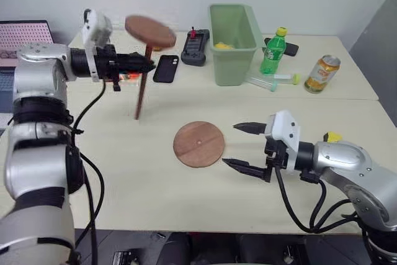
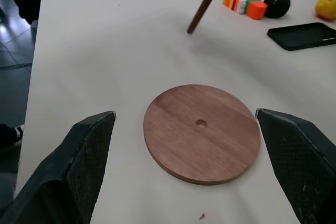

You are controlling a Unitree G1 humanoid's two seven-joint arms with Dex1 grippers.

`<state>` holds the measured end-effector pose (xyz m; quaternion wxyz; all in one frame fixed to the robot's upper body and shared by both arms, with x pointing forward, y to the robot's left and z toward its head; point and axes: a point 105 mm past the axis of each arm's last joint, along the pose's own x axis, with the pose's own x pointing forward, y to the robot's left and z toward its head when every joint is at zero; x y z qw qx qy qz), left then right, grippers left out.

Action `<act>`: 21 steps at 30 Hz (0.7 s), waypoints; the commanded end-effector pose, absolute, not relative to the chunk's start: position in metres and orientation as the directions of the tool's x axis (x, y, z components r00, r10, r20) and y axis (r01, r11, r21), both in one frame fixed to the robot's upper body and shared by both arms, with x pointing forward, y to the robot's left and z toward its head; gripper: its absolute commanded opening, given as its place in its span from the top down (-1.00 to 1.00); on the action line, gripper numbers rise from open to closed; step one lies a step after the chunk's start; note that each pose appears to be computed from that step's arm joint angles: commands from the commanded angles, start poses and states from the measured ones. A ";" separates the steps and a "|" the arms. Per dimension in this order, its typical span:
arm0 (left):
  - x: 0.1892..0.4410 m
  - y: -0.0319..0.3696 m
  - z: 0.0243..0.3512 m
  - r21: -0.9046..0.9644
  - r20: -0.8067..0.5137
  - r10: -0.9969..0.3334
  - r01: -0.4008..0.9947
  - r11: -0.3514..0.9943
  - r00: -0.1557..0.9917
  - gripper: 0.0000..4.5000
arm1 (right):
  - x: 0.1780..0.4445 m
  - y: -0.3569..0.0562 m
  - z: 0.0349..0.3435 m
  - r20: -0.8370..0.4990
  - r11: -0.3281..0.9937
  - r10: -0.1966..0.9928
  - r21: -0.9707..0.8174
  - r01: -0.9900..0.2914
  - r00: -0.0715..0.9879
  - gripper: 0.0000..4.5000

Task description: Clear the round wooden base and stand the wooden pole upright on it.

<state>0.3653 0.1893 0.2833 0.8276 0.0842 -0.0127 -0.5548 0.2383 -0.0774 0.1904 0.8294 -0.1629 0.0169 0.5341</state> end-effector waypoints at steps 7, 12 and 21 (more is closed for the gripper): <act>0.325 0.134 0.285 0.176 0.147 -0.925 0.911 0.374 0.351 0.89 | 0.221 -0.085 0.183 -0.202 0.384 0.872 -0.280 -0.880 0.445 -1.00; 0.314 0.114 0.270 0.147 0.152 -0.938 0.932 0.332 0.310 0.89 | 0.218 -0.082 0.174 -0.230 0.369 0.876 -0.247 -0.896 0.424 -1.00; 0.315 0.099 0.250 0.154 0.121 -0.947 0.937 0.314 0.297 0.89 | 0.220 -0.078 0.171 -0.258 0.373 0.866 -0.238 -0.897 0.429 -1.00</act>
